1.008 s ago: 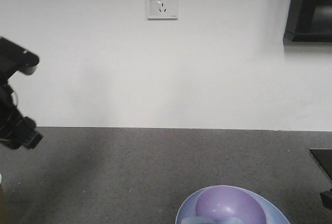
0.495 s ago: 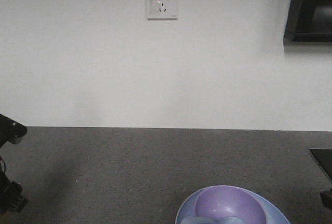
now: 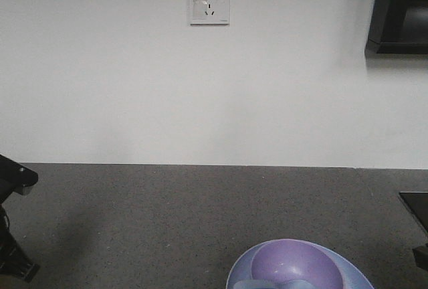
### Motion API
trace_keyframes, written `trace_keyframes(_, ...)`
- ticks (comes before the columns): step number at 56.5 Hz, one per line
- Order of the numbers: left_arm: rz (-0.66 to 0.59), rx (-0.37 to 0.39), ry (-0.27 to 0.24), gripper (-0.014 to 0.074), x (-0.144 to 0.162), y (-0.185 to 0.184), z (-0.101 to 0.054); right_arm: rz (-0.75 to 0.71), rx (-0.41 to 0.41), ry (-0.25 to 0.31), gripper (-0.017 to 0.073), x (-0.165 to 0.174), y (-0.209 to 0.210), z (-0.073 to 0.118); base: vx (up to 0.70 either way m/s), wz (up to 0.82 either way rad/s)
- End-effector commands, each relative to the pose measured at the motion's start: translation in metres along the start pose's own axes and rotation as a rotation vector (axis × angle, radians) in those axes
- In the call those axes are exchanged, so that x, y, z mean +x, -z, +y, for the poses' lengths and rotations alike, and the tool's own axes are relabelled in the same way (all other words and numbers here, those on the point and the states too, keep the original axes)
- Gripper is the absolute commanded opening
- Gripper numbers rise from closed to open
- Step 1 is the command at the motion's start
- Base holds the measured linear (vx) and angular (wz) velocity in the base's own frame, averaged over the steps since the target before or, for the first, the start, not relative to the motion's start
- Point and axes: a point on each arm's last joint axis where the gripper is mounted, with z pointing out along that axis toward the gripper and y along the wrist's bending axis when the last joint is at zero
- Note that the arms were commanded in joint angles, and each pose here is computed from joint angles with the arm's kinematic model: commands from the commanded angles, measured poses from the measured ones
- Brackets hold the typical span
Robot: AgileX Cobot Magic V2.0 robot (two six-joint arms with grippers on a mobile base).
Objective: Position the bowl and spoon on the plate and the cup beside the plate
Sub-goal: 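Grasp the brown paper cup with the left gripper and lift it, then set the paper cup down beside the plate and release it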
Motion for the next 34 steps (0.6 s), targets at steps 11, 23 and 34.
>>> trace_keyframes(11, -0.162, 0.000, 0.010, -0.0008, -0.013, 0.044, 0.003, -0.112, 0.031, 0.004, -0.0008, -0.015, 0.008, -0.003, 0.00, 0.00)
trace_keyframes(23, -0.348, 0.124, -0.048, -0.0004, -0.043, 0.108, -0.018, -0.112, 0.030, 0.004, -0.0008, -0.015, 0.008, -0.003, 0.00, 0.00)
trace_keyframes(34, -0.405, 0.282, -0.157, -0.0003, -0.076, 0.123, -0.058, -0.112, 0.030, 0.004, -0.0008, -0.015, 0.008, -0.003, 0.00, 0.00)
